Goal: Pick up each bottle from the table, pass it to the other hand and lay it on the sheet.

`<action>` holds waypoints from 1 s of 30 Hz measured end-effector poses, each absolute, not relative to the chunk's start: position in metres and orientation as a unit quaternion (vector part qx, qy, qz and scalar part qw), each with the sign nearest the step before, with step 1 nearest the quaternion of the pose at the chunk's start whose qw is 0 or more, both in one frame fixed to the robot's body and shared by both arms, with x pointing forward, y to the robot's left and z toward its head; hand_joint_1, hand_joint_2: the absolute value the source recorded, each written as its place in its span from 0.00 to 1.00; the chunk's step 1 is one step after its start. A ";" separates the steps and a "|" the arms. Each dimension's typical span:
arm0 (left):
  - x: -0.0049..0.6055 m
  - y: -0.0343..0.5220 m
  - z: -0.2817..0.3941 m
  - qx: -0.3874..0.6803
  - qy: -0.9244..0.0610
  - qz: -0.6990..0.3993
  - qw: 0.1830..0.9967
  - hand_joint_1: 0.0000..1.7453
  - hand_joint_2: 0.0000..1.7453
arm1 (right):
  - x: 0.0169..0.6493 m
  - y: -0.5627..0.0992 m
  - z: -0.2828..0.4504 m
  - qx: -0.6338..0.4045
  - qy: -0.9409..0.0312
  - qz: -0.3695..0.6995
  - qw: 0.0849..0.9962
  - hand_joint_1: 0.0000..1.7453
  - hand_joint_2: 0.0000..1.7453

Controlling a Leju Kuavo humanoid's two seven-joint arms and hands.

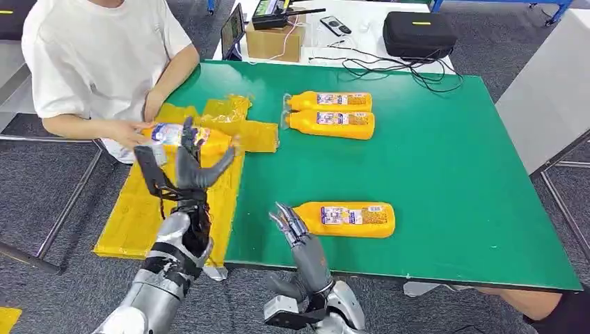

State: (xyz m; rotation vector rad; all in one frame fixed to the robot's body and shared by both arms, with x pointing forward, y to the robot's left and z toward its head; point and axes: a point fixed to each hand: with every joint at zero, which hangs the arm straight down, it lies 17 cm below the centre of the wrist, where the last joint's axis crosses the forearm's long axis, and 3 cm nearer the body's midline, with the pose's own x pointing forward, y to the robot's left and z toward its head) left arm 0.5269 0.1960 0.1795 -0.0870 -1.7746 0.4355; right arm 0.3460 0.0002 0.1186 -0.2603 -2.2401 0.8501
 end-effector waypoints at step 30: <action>0.430 0.263 0.222 0.023 -0.830 0.229 0.508 0.00 1.00 | 0.485 -0.218 0.050 -0.391 -0.614 0.566 0.387 0.00 1.00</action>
